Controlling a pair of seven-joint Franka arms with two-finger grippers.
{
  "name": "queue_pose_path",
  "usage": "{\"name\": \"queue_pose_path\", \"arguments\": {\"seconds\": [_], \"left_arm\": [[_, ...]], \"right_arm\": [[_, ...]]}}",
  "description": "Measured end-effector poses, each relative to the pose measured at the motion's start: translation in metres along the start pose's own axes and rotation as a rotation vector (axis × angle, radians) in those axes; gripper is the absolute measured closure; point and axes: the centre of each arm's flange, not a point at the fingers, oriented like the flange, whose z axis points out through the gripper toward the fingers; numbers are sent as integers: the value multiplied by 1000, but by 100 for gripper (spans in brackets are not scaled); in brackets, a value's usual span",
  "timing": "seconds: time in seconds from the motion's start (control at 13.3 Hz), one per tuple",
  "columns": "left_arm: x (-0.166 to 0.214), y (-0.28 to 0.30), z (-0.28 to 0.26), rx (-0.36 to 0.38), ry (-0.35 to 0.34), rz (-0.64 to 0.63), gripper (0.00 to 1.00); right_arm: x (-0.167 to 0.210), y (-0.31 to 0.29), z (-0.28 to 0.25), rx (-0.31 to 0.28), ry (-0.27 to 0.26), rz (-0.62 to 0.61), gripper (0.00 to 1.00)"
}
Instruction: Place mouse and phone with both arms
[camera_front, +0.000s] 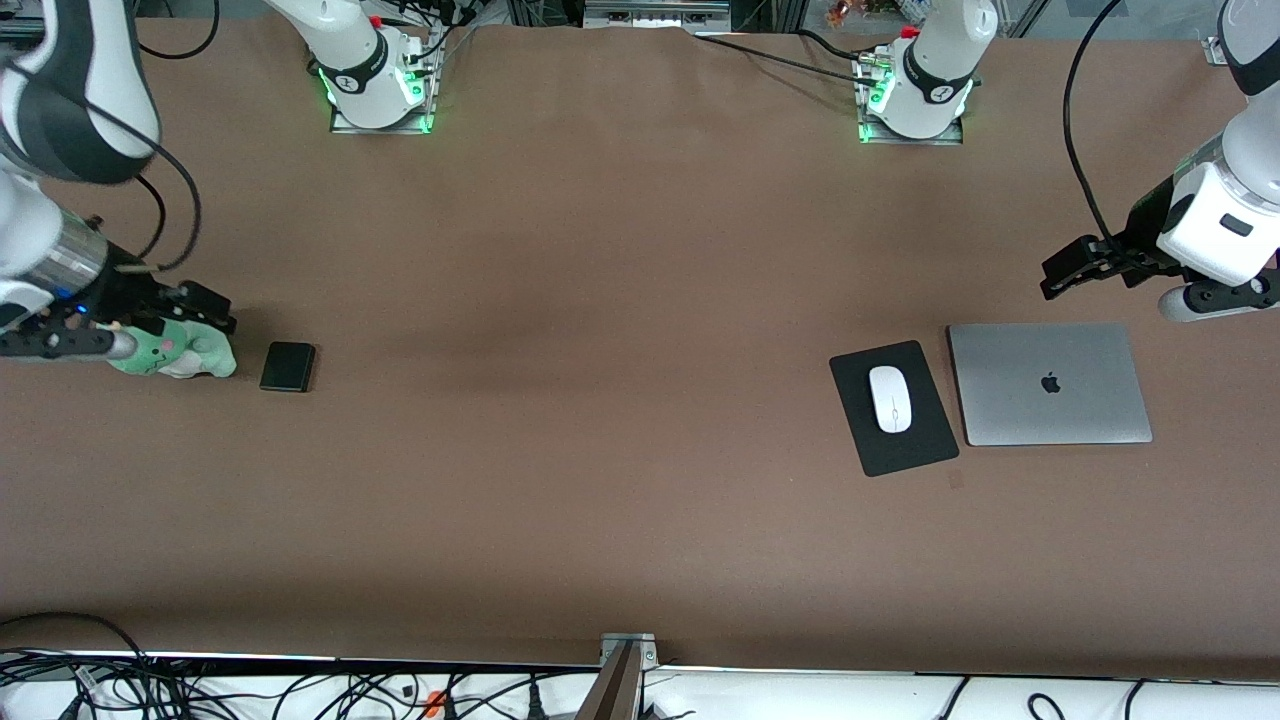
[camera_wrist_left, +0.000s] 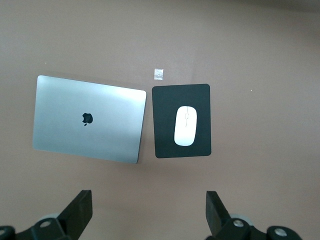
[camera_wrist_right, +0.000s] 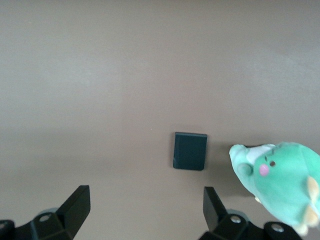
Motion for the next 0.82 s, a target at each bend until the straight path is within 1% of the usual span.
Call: {"name": "queue_pose_path", "arguments": {"seconds": [0.22,0.45,0.6,0.82], "left_arm": [[0,0,0,0,0,0,0],[0,0,0,0,0,0,0],[0,0,0,0,0,0,0],[0,0,0,0,0,0,0]], "right_arm": [[-15,12,-39,8,13,19,0],[-18,29,-82,5,23,38,0],[-16,24,-105,-21,48,22,0],[-13,0,-114,-33,63,-21,0]]}}
